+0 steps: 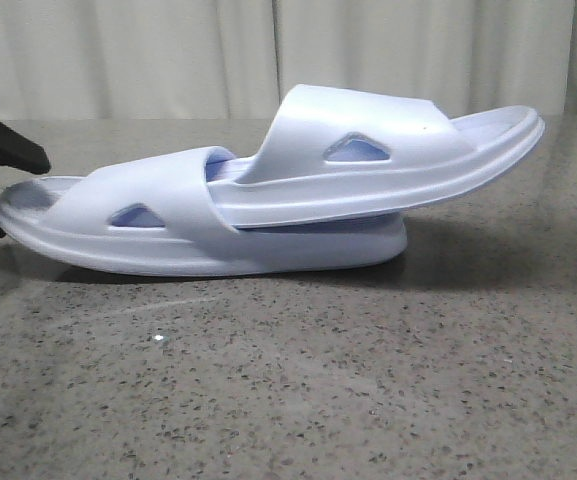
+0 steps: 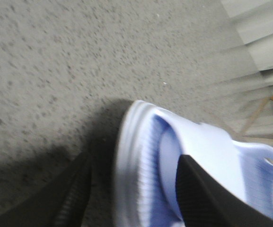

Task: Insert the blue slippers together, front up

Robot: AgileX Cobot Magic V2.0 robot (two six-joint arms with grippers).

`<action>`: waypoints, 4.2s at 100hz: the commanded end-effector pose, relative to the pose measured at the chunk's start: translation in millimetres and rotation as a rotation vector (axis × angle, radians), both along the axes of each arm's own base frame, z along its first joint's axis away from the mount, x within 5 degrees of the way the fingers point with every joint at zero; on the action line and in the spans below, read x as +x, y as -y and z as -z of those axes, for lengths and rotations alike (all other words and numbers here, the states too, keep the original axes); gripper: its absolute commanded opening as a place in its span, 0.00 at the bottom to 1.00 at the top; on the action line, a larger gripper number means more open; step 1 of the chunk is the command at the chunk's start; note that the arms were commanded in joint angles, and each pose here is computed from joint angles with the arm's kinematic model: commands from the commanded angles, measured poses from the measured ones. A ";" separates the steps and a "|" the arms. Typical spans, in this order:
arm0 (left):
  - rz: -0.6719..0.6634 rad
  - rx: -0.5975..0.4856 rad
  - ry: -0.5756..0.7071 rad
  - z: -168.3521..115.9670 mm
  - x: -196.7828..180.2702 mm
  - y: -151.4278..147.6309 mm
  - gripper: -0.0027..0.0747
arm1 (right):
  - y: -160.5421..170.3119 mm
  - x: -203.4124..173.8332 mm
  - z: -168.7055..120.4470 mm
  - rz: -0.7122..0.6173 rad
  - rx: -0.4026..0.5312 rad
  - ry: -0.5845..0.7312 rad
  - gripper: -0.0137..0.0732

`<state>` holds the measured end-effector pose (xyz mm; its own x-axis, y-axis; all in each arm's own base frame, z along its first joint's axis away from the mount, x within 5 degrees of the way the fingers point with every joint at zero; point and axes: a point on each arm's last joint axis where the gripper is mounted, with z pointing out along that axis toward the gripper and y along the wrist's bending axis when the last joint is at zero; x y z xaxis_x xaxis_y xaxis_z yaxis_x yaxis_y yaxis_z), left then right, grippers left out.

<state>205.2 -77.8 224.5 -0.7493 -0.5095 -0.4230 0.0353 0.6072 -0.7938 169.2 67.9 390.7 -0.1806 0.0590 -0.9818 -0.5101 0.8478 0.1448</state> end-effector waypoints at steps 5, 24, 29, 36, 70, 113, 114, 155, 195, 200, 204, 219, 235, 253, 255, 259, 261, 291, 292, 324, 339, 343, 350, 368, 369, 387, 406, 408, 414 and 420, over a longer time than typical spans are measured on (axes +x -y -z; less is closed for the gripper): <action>-0.033 0.009 0.095 -18.3 9.7 -0.9 0.49 | 3.6 -3.3 -14.6 0.027 0.015 0.063 0.64; -0.068 0.118 0.218 -38.9 18.2 -6.8 0.49 | 6.9 -1.3 -15.7 0.067 -0.007 0.089 0.64; -0.071 0.164 0.287 -50.7 18.1 -8.9 0.49 | 9.3 0.0 -16.0 0.095 -0.024 0.107 0.64; -0.098 0.226 0.370 -66.3 15.0 -13.8 0.49 | 12.6 2.1 -15.0 0.137 -0.027 0.123 0.64; -0.333 0.500 0.654 -122.6 -36.0 -48.6 0.49 | 31.1 11.7 14.7 0.353 -0.112 0.164 0.64; -0.384 0.534 0.697 -89.7 -87.1 -61.3 0.49 | 43.9 -36.3 27.6 0.387 -0.152 0.277 0.64; -0.385 0.532 0.696 -88.8 -87.8 -61.4 0.49 | 44.5 -39.0 27.3 0.388 -0.149 0.285 0.64; -0.407 0.500 0.746 -70.1 -114.7 -65.6 0.49 | 57.4 -97.4 75.6 0.407 -0.109 0.379 0.64; -0.402 0.506 0.730 -63.5 -114.5 -65.5 0.49 | 59.3 -102.4 89.2 0.417 -0.108 0.381 0.63; -0.402 0.506 0.730 -63.5 -114.5 -65.5 0.48 | 59.7 -102.4 89.0 0.421 -0.107 0.383 0.63; -0.402 0.506 0.730 -63.5 -114.5 -65.5 0.46 | 60.2 -102.4 88.6 0.428 -0.106 0.387 0.63; -0.402 0.506 0.730 -63.5 -114.5 -65.5 0.33 | 60.4 -102.4 88.5 0.429 -0.106 0.388 0.47; -0.402 0.506 0.730 -63.5 -114.5 -65.5 0.12 | 60.6 -102.4 88.3 0.432 -0.105 0.389 0.16; -0.403 0.506 0.729 -63.5 -114.5 -65.7 0.06 | 60.6 -102.4 88.3 0.432 -0.105 0.389 0.03; -0.403 0.506 0.729 -63.5 -114.5 -65.7 0.06 | 60.6 -102.4 88.3 0.432 -0.105 0.389 0.03; -0.403 0.506 0.729 -63.5 -114.5 -65.7 0.06 | 60.2 -102.4 88.6 0.428 -0.106 0.387 0.03; -0.403 0.506 0.729 -63.5 -114.5 -65.7 0.06 | 60.1 -102.4 88.7 0.426 -0.106 0.386 0.03; -0.401 0.506 0.730 -63.5 -114.5 -65.5 0.06 | 60.1 -102.4 88.7 0.426 -0.106 0.386 0.03; -0.401 0.506 0.730 -63.5 -114.5 -65.5 0.06 | 60.1 -102.4 88.7 0.426 -0.106 0.386 0.03; -0.401 0.506 0.730 -63.5 -114.5 -65.5 0.06 | 60.1 -102.4 88.7 0.426 -0.106 0.386 0.03; -0.401 0.506 0.730 -63.5 -114.5 -65.5 0.06 | 60.1 -102.4 88.7 0.426 -0.106 0.386 0.03; -0.401 0.506 0.730 -63.5 -114.5 -65.5 0.06 | 60.1 -102.4 88.7 0.426 -0.106 0.386 0.03; -0.400 0.506 0.727 -62.5 -114.4 -65.5 0.06 | 60.1 -102.4 88.7 0.426 -0.106 0.386 0.03; -0.430 0.528 0.698 -55.5 -114.2 -69.1 0.06 | 60.1 -102.4 88.7 0.426 -0.106 0.386 0.03; -0.434 0.531 0.694 -54.8 -114.1 -69.5 0.06 | 60.1 -102.4 88.7 0.426 -0.106 0.386 0.03; -0.424 0.569 0.750 -57.8 -119.8 -69.9 0.06 | 60.1 -102.4 88.7 0.426 -0.106 0.386 0.03; -0.416 0.649 0.856 -63.6 -129.1 -70.8 0.05 | 60.1 -102.4 88.7 0.426 -0.106 0.386 0.03; -0.416 0.653 0.869 -64.5 -130.4 -70.8 0.06 | 60.1 -102.4 88.7 0.426 -0.106 0.386 0.03; -0.407 0.682 0.919 -67.1 -135.0 -70.5 0.06 | 60.1 -102.4 88.7 0.426 -0.106 0.386 0.03; -0.402 0.659 0.933 -66.5 -138.4 -69.6 0.05 | 60.1 -102.4 88.7 0.426 -0.106 0.386 0.03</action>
